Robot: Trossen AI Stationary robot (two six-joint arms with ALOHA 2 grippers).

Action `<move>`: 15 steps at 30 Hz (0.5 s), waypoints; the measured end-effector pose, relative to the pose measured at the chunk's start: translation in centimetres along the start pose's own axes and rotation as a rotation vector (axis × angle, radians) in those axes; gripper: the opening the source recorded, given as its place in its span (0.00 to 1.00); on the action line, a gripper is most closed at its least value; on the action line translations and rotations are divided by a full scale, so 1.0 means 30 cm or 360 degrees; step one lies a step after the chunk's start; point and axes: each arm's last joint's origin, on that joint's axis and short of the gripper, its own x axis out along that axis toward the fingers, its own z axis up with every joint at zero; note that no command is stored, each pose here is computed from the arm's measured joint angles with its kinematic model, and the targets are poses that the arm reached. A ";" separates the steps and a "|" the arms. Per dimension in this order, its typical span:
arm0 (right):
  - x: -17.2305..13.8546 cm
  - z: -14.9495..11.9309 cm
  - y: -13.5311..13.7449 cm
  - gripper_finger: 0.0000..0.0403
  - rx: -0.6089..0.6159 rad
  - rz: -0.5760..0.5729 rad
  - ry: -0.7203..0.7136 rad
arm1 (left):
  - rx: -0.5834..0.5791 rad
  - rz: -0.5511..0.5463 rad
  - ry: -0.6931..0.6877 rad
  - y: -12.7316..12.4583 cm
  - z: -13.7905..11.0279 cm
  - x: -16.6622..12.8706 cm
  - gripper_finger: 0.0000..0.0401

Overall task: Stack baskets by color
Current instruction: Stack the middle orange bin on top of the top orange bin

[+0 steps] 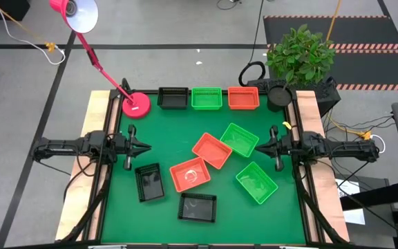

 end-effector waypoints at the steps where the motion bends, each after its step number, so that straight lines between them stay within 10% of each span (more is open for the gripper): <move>1: 0.001 -0.001 0.000 0.00 -0.0014 0.0000 0.0009 | 0.0000 0.0000 0.0001 0.000 -0.001 0.000 0.09; 15: 0.022 0.082 0.001 0.00 0.0091 0.0003 0.0088 | 0.0000 0.0000 0.0000 0.000 0.000 0.000 0.09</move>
